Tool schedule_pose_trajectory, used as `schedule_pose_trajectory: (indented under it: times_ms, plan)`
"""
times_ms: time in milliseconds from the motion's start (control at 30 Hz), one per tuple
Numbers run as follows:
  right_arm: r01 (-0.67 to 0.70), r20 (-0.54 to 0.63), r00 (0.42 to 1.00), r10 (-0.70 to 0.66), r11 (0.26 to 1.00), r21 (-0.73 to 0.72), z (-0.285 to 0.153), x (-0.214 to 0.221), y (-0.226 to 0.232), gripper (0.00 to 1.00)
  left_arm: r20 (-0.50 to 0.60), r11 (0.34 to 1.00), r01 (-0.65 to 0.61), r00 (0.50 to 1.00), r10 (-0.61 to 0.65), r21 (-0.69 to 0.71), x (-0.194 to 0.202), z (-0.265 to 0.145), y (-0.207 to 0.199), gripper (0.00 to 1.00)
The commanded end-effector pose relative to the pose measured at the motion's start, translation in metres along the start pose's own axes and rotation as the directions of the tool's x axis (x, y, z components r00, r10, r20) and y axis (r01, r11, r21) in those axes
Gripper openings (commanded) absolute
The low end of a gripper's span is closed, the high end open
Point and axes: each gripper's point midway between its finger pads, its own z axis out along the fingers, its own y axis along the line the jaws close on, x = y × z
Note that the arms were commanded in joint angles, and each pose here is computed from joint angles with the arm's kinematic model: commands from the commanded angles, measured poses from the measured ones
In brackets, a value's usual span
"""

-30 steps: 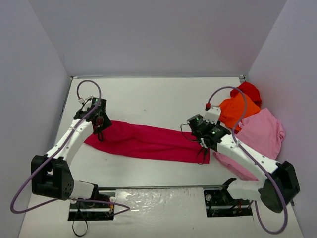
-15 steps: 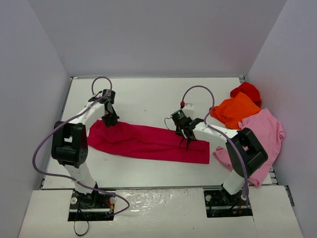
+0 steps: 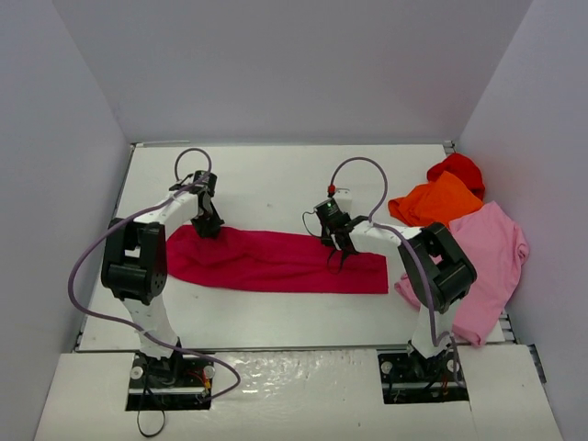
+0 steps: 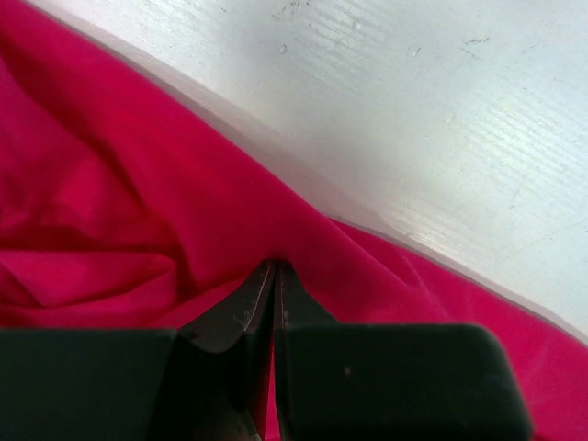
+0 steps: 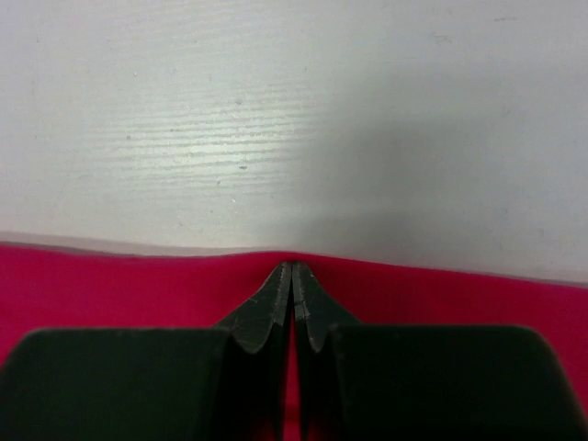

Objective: Fold and stack the t-shirts
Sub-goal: Rotate the tshirt 90 degrees

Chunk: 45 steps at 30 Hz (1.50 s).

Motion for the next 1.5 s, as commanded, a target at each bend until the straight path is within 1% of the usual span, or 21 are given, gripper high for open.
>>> schedule_pose_trajectory:
  times_ms: [0, 100, 167, 200, 300, 400, 533, 600, 667, 733, 800, 900, 1000, 1067, 1167, 1233, 1333, 1400, 1467]
  plan:
    - [0.028, -0.041, 0.999, -0.027, 1.000, 0.012, 0.013, 0.012, -0.006, 0.00, 0.013, 0.998, 0.023, 1.000, -0.024, 0.061, -0.008, -0.001, -0.015, 0.00]
    - [0.036, -0.054, 0.998, -0.034, 0.999, 0.032, 0.017, 0.018, -0.013, 0.00, 0.002, 0.998, 0.024, 1.000, -0.024, 0.056, -0.003, 0.007, -0.012, 0.00]
    - [0.037, -0.056, 0.998, -0.034, 0.998, 0.050, 0.018, 0.020, -0.019, 0.00, -0.023, 0.999, 0.011, 1.000, -0.010, 0.035, 0.000, 0.018, -0.010, 0.00]
    - [0.038, -0.059, 0.998, -0.035, 0.998, 0.054, 0.018, 0.022, -0.021, 0.00, -0.017, 0.999, 0.006, 1.000, -0.005, 0.038, -0.004, 0.016, -0.012, 0.00]
    - [0.037, -0.055, 0.998, -0.032, 0.995, 0.090, 0.017, 0.025, -0.032, 0.00, -0.014, 1.000, -0.002, 1.000, 0.002, 0.022, -0.018, 0.029, -0.019, 0.00]
    - [0.033, -0.056, 0.998, -0.027, 0.994, 0.105, 0.014, 0.027, -0.039, 0.00, 0.020, 0.999, 0.003, 1.000, -0.004, 0.044, -0.039, 0.031, -0.034, 0.00]
    - [0.033, -0.091, 0.996, -0.023, 0.993, 0.110, 0.005, 0.045, -0.048, 0.00, 0.047, 0.999, -0.011, 0.999, 0.009, 0.053, -0.064, 0.037, -0.051, 0.00]
    - [0.013, -0.110, 0.994, -0.003, 0.996, 0.092, -0.002, 0.055, -0.049, 0.00, 0.077, 0.997, -0.032, 0.997, 0.027, 0.064, -0.081, 0.035, -0.060, 0.00]
    - [-0.008, -0.127, 0.992, 0.016, 0.998, 0.062, -0.012, 0.066, -0.045, 0.00, 0.080, 0.997, -0.051, 0.996, 0.046, 0.065, -0.089, 0.033, -0.064, 0.00]
    - [-0.019, -0.150, 0.988, 0.022, 1.000, 0.024, -0.026, 0.087, -0.037, 0.00, 0.111, 0.992, -0.080, 0.991, 0.069, 0.098, -0.112, 0.027, -0.081, 0.00]
    - [-0.027, -0.162, 0.986, 0.025, 1.000, -0.010, -0.042, 0.105, -0.029, 0.00, 0.119, 0.989, -0.097, 0.989, 0.083, 0.113, -0.124, 0.023, -0.091, 0.00]
    - [-0.009, -0.170, 0.985, -0.007, 0.995, -0.095, -0.068, 0.128, 0.003, 0.00, 0.130, 0.980, -0.105, 0.988, 0.083, 0.167, -0.135, 0.017, -0.108, 0.00]
    - [-0.006, -0.165, 0.986, -0.020, 0.987, -0.160, -0.091, 0.141, 0.030, 0.00, 0.161, 0.972, -0.101, 0.985, 0.067, 0.212, -0.148, 0.005, -0.121, 0.00]
    - [0.024, -0.139, 0.989, -0.049, 0.984, -0.177, -0.099, 0.143, 0.042, 0.00, 0.170, 0.968, -0.103, 0.983, 0.064, 0.229, -0.150, -0.003, -0.125, 0.00]
    - [0.096, -0.070, 0.992, -0.104, 0.989, -0.109, -0.100, 0.129, 0.041, 0.00, 0.229, 0.959, -0.112, 0.972, 0.051, 0.262, -0.152, -0.039, -0.127, 0.00]
    - [0.157, -0.027, 0.987, -0.158, 0.987, -0.044, -0.095, 0.116, 0.034, 0.00, 0.224, 0.962, -0.107, 0.973, 0.049, 0.252, -0.139, -0.045, -0.118, 0.00]
    - [0.188, 0.010, 0.982, -0.188, 0.982, -0.006, -0.089, 0.093, 0.036, 0.01, 0.223, 0.967, -0.091, 0.974, 0.037, 0.238, -0.120, -0.069, -0.096, 0.00]
    - [0.182, 0.037, 0.983, -0.182, 0.983, 0.003, -0.088, 0.076, 0.040, 0.05, 0.246, 0.964, -0.087, 0.969, 0.023, 0.252, -0.112, -0.092, -0.086, 0.00]
    - [0.180, 0.073, 0.981, -0.179, 0.984, -0.005, -0.090, 0.059, 0.046, 0.14, 0.251, 0.961, -0.084, 0.968, 0.016, 0.264, -0.098, -0.103, -0.075, 0.00]
